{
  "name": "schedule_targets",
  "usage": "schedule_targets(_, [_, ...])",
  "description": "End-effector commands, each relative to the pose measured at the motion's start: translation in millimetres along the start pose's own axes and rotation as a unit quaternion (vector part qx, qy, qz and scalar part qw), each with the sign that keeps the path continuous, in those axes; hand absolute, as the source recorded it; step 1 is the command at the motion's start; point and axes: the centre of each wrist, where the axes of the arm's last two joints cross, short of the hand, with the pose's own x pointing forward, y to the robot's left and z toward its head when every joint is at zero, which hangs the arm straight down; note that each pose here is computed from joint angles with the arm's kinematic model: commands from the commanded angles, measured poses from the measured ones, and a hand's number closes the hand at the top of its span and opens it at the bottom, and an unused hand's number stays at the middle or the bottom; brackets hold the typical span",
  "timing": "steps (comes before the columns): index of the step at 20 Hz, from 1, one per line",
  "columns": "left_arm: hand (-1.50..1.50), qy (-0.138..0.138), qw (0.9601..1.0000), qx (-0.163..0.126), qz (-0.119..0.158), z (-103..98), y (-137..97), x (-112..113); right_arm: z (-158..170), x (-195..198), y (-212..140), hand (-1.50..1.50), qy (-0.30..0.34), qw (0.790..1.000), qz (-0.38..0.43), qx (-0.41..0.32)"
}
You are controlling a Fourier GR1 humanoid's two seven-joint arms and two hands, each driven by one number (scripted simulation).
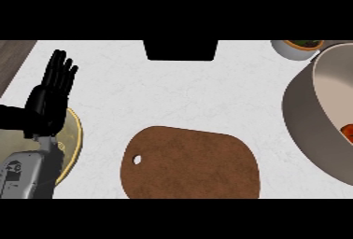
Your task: Pick the tomato from the cutting board and place it in the pot
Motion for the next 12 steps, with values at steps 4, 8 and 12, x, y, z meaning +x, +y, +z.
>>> schedule_targets(4, [0.00, -0.001, 1.0000, 0.000, 0.005, -0.5, -14.8, -5.9, 20.2, 6.3, -48.6, -1.50, -0.026, 0.995, -0.085, -0.046])
schedule_targets(8, [0.00, -0.006, 0.9999, -0.015, 0.006, 4.9, -9.2, 2.2, 31.1, 1.1, -53.1, -1.50, -0.022, 0.995, -0.075, -0.064])
schedule_targets(12, [0.00, 0.002, 0.9999, -0.011, 0.009, 2.6, -1.8, -6.0, 40.7, 9.1, -73.3, -1.50, -0.022, 0.993, -0.085, -0.077])
